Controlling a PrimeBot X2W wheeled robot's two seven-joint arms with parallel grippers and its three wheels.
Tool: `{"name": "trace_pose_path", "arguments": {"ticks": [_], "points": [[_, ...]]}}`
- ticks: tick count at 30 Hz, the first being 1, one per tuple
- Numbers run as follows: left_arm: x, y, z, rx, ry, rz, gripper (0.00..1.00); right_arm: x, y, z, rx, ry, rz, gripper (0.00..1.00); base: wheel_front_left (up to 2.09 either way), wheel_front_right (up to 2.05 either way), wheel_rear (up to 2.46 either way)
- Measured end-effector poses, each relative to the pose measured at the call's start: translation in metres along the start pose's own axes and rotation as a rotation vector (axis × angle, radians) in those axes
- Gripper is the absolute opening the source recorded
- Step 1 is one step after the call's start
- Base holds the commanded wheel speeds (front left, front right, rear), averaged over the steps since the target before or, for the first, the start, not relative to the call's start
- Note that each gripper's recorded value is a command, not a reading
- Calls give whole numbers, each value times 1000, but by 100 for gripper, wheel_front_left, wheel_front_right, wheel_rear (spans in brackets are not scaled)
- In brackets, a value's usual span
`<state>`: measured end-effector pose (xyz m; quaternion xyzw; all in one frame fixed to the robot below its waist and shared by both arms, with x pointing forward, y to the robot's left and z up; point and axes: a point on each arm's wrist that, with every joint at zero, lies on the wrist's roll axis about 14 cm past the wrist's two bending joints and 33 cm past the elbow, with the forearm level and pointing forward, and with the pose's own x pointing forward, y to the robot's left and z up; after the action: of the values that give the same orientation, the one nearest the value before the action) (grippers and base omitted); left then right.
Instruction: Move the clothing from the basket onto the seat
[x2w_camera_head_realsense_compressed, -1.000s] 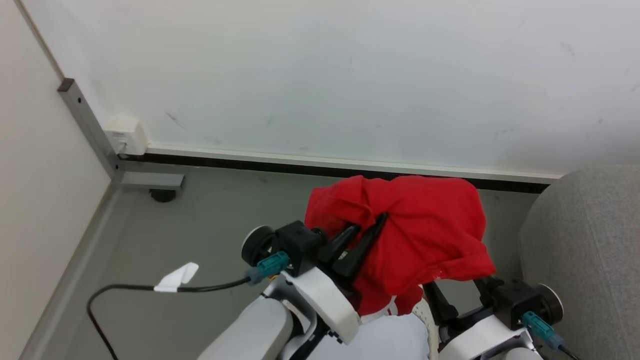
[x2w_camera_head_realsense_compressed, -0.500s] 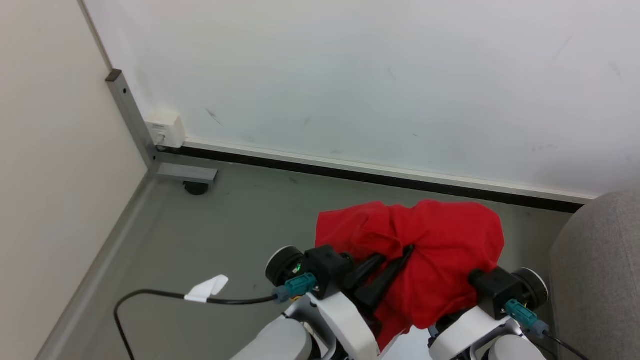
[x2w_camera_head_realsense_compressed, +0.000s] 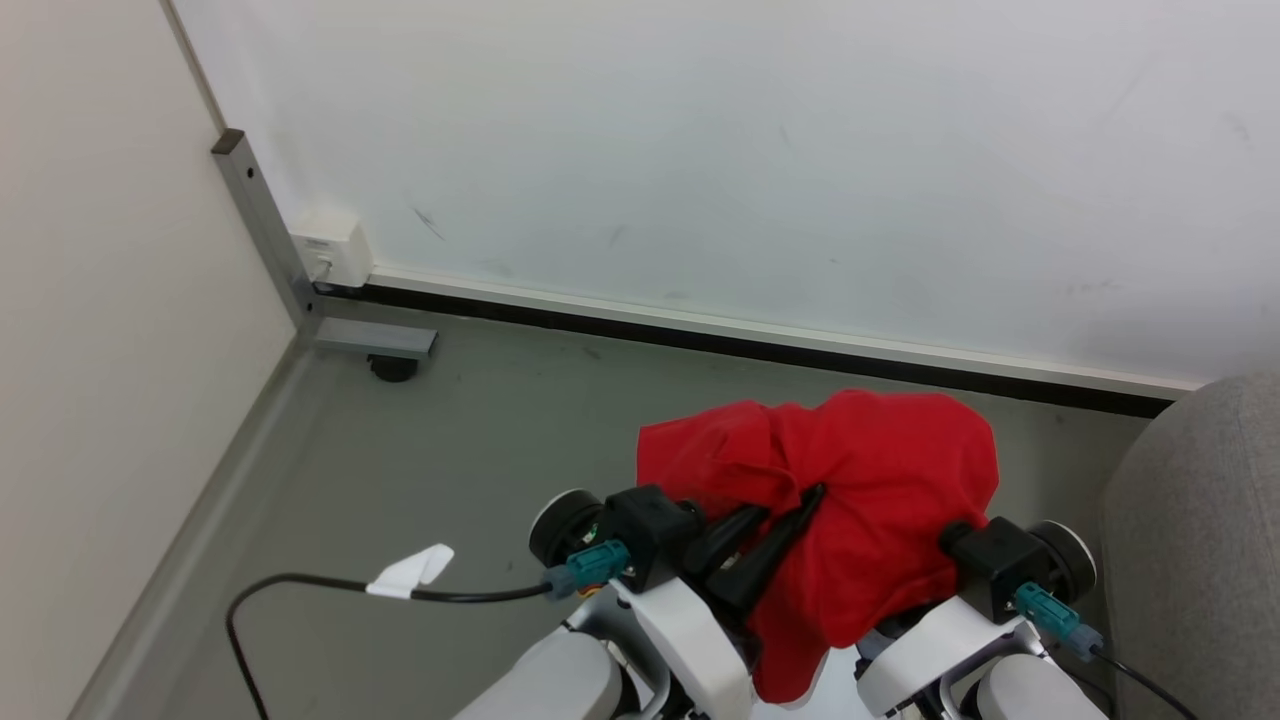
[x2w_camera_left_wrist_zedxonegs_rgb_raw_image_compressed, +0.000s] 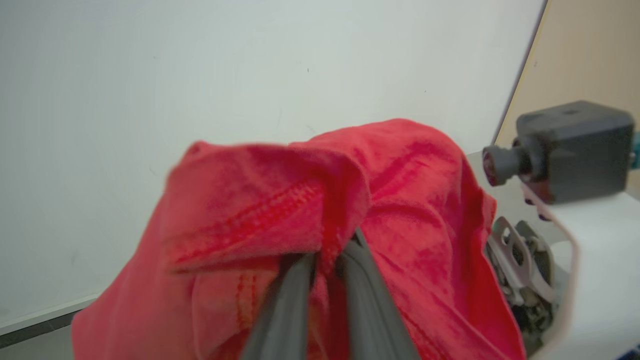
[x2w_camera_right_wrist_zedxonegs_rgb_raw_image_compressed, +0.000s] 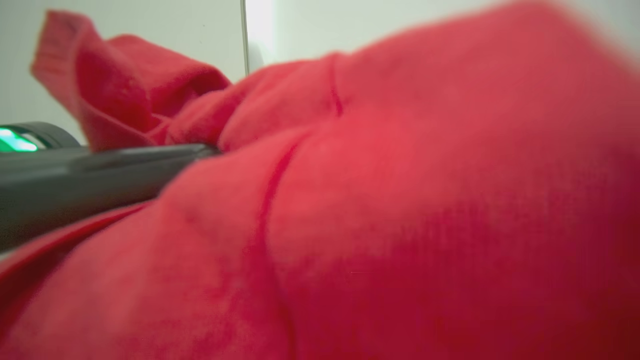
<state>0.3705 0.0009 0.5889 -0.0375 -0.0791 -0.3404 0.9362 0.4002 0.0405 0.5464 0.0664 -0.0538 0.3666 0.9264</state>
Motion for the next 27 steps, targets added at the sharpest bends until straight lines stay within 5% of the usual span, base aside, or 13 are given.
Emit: {"name": "trace_pose_path", "arguments": {"ticks": [17,18,20,21,27], "points": [[5,1,-2,-6,0,3,0,-9,-14,7,4,-20,-52,0,0,0,0],[5,1,-2,-7,1,4,9,-9,-15,8,6,-23,-56,0,0,0,0],[5,3,-3,-12,2,8,77,-11,-18,9,10,-28,-67,0,0,0,0],[5,4,-4,-12,3,11,100,-11,-20,9,13,-30,-74,0,0,0,0],[5,6,-8,-24,9,16,100,-18,-27,9,23,-36,-106,0,0,0,0]]}}
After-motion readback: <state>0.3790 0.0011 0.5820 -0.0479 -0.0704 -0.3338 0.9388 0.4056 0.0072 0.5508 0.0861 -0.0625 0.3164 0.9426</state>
